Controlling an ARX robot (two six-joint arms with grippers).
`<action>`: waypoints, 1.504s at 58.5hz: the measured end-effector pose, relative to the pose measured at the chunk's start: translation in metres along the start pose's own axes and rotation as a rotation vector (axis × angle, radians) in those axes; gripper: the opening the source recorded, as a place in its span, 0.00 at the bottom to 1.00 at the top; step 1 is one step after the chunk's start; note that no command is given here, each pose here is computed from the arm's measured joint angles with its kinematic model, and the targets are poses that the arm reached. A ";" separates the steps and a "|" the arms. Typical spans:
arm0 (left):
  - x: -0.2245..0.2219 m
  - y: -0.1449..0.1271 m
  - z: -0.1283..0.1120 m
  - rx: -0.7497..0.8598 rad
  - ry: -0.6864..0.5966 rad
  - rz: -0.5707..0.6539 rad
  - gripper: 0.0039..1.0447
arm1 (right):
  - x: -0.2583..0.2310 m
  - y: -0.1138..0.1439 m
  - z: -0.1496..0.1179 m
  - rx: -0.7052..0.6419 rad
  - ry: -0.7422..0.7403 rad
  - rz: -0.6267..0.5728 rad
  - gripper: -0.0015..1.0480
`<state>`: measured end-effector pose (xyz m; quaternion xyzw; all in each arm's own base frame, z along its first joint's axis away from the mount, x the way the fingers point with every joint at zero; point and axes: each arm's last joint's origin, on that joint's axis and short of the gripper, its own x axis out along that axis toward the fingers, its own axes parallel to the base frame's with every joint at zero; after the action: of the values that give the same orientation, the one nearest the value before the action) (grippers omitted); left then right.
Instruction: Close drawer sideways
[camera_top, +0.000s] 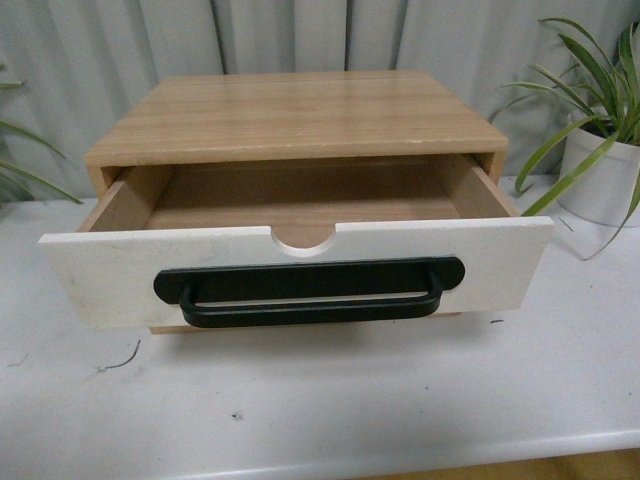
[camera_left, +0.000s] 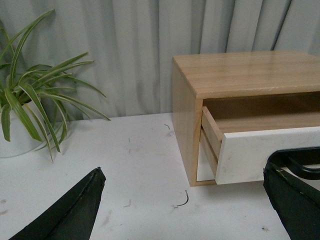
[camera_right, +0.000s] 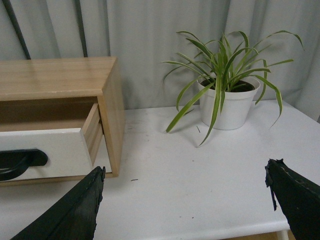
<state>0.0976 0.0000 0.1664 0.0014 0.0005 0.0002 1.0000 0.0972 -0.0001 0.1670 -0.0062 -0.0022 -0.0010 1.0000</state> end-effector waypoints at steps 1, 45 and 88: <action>0.000 0.000 0.000 0.000 0.000 0.000 0.94 | 0.000 0.000 0.000 0.000 0.000 0.000 0.94; 0.000 0.000 0.000 0.000 0.000 0.000 0.94 | 0.000 0.000 0.000 0.001 0.000 0.000 0.94; 0.001 -0.001 0.005 -0.034 -0.049 0.024 0.94 | 0.005 0.009 0.001 0.034 0.047 -0.155 0.94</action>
<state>0.0981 -0.0012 0.1713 -0.0156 -0.0241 0.0122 0.9995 0.1019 0.0085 0.1682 0.0110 0.0209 -0.0785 0.9966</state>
